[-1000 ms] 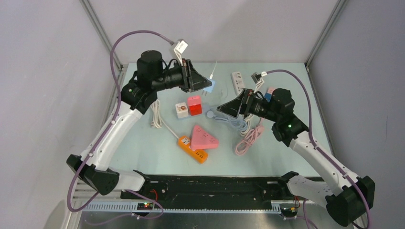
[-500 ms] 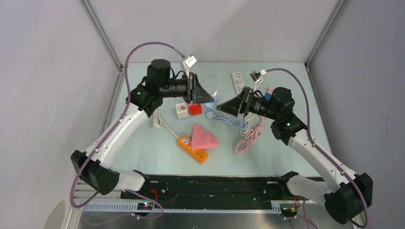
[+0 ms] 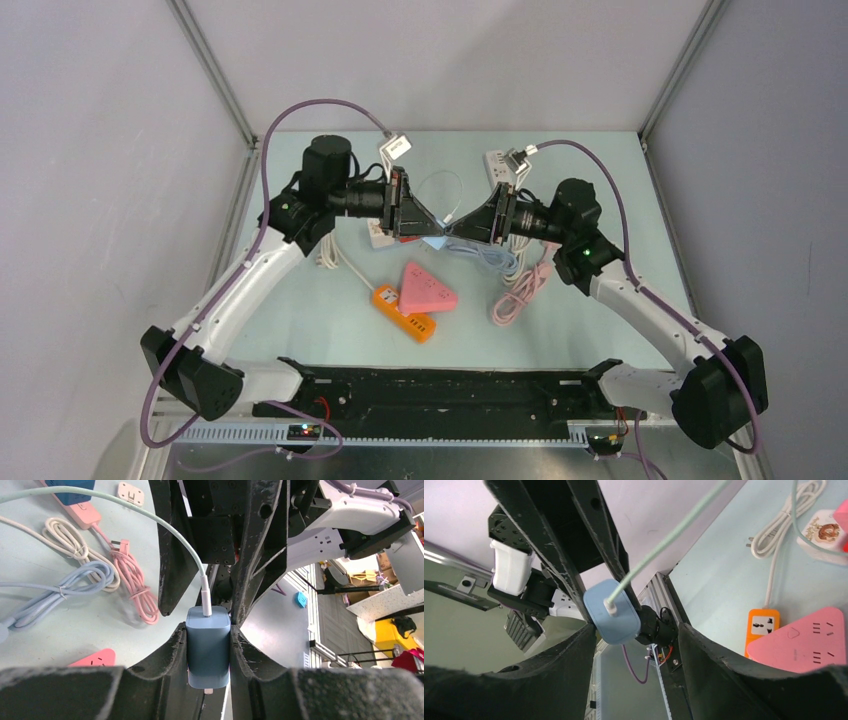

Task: Insert the plug
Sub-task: Adjust the plug.

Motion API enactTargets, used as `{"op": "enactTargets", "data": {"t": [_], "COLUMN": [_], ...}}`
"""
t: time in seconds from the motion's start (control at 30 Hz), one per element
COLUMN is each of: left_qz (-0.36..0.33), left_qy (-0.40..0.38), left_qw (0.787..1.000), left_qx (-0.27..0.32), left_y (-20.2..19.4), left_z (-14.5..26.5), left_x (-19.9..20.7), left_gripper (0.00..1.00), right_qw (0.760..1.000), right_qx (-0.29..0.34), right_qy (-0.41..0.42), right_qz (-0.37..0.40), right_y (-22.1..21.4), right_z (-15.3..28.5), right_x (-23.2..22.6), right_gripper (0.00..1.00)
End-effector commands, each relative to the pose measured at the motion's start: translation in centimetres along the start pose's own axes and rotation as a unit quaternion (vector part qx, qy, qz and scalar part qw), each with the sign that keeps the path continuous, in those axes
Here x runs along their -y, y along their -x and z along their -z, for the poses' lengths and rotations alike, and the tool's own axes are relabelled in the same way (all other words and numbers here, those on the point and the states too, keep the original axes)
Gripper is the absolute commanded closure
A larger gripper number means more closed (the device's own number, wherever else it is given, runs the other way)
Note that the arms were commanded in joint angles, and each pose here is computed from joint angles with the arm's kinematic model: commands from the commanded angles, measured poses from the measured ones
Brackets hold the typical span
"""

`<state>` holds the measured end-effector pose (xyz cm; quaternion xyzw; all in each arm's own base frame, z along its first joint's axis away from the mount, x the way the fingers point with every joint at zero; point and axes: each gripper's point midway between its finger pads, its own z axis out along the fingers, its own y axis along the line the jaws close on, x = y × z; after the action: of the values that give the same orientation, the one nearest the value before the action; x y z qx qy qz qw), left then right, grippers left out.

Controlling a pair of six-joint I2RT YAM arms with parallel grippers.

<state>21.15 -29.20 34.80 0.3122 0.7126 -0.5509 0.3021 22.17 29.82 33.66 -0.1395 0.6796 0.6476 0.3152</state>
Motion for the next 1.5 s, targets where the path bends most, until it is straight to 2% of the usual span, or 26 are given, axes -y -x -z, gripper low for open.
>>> {"op": "enactTargets", "data": {"t": [0.0,0.1,0.17,0.37,0.47,0.73,0.87,1.1,1.17,1.2,1.27,1.3,1.33,1.4,1.47], "left_qz": [-0.036,-0.031,-0.028,-0.018,-0.013,-0.005,-0.009,-0.011,-0.011,-0.012,-0.010,-0.010,-0.009,-0.007,-0.008], "left_qy": [-0.037,-0.040,-0.038,-0.039,-0.044,-0.062,-0.077,-0.093,-0.097,-0.099,-0.098,-0.097,-0.093,-0.084,-0.079], "left_qw": [0.999,0.999,0.999,0.999,0.999,0.998,0.997,0.995,0.995,0.995,0.995,0.995,0.996,0.996,0.997], "left_qx": [0.005,0.002,0.003,0.006,0.004,-0.003,-0.007,-0.013,-0.015,-0.015,-0.016,-0.016,-0.014,-0.008,-0.003], "left_y": [0.0,-0.2,-0.1,0.3,0.2,0.0,0.0,-0.4,-0.5,-0.5,-0.6,-0.6,-0.5,-0.2,0.2], "left_z": [0.9,0.9,1.0,1.1,1.1,1.3,1.6,1.9,1.9,2.0,2.0,1.9,1.9,1.9,2.0], "left_x": [2.2,2.2,2.2,2.5,2.7,3.6,4.3,5.0,5.1,5.2,5.1,5.1,5.0,4.8,4.8], "left_gripper": [1.00,1.00,1.00,1.00,1.00,1.00,1.00,0.97,0.95,0.94,0.86,0.78,0.64,0.51,0.43], "right_qw": [0.998,0.997,0.997,0.994,0.992,0.987,0.984,0.984,0.984,0.984,0.984,0.984,0.984,0.985,0.985], "right_qx": [0.011,0.003,-0.007,-0.043,-0.052,-0.061,-0.066,-0.055,-0.052,-0.051,-0.049,-0.048,-0.046,-0.039,-0.032], "right_qy": [0.050,0.062,0.068,0.088,0.102,0.129,0.140,0.137,0.138,0.138,0.141,0.142,0.141,0.138,0.134], "right_qz": [0.037,0.041,0.043,0.048,0.058,0.073,0.084,0.103,0.103,0.103,0.102,0.101,0.100,0.101,0.107], "right_y": [1.1,0.9,0.5,-1.0,-1.5,-1.9,-2.1,-1.6,-1.5,-1.3,-1.2,-1.1,-1.0,-0.7,-0.5], "right_z": [-0.1,-0.2,-0.3,-0.5,-0.6,-0.9,-1.0,-1.4,-1.5,-1.6,-1.7,-1.7,-1.8,-1.9,-1.9], "right_x": [-2.9,-3.3,-3.4,-3.4,-4.0,-4.8,-5.5,-5.9,-6.0,-5.9,-6.1,-6.1,-6.1,-6.1,-6.1], "right_gripper": [0.36,0.42,0.50,0.64,0.64,0.55,0.55,0.70,0.79,0.86,0.97,0.99,1.00,1.00,1.00]}}
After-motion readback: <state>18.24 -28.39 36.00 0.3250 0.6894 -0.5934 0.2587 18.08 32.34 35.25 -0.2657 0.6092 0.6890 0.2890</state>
